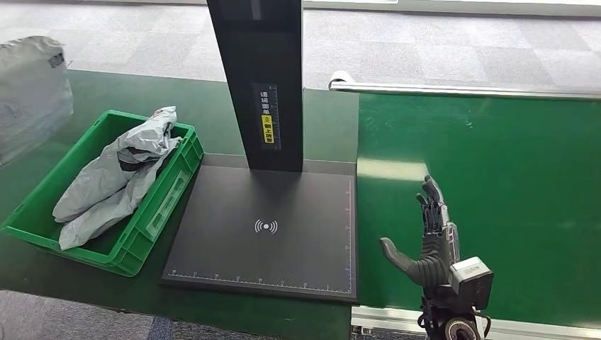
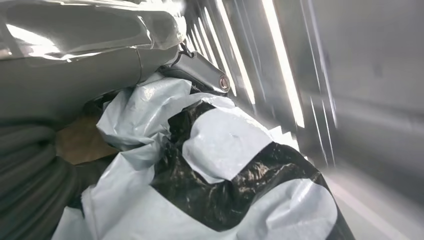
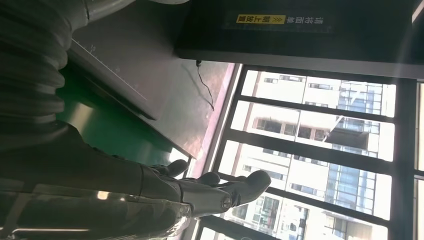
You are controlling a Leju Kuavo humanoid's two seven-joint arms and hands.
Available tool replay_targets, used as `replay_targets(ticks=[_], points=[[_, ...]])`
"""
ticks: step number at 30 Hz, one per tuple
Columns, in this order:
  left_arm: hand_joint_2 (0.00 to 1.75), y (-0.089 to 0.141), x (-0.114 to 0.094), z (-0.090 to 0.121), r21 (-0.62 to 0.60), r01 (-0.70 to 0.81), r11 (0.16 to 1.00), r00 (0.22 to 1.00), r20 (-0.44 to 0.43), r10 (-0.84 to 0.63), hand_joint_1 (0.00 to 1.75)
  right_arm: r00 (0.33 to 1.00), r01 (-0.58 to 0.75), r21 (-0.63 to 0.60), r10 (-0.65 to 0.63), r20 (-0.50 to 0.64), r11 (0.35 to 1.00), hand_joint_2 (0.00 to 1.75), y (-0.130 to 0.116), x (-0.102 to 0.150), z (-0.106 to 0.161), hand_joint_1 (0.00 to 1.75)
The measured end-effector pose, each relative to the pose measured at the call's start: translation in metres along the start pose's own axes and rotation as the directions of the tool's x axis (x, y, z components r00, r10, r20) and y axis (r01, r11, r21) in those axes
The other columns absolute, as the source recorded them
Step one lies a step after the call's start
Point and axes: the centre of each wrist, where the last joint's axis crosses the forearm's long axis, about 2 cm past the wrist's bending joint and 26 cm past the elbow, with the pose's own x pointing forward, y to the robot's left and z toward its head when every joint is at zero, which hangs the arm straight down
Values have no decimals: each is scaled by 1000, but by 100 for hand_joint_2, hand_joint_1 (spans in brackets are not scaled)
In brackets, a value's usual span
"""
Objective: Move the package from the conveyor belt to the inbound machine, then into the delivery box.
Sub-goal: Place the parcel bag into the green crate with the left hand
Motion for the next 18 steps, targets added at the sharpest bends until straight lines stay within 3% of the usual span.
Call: replay_targets(ticks=[3, 6, 18], points=[[175, -28, 21, 24, -96, -35, 995, 999, 22, 37, 175, 1000, -3, 1, 3, 2, 1000, 175, 1, 0, -1, 0], [175, -41, 34, 36, -143, -70, 987, 996, 42, 77, 175, 1000, -3, 0, 3, 1, 1000, 175, 1, 0, -1, 0], [175, -53, 49, 47, -197, -105, 975, 989, 83, 123, 175, 1000, -3, -1, 3, 1, 1000, 175, 1, 0, 0, 0]])
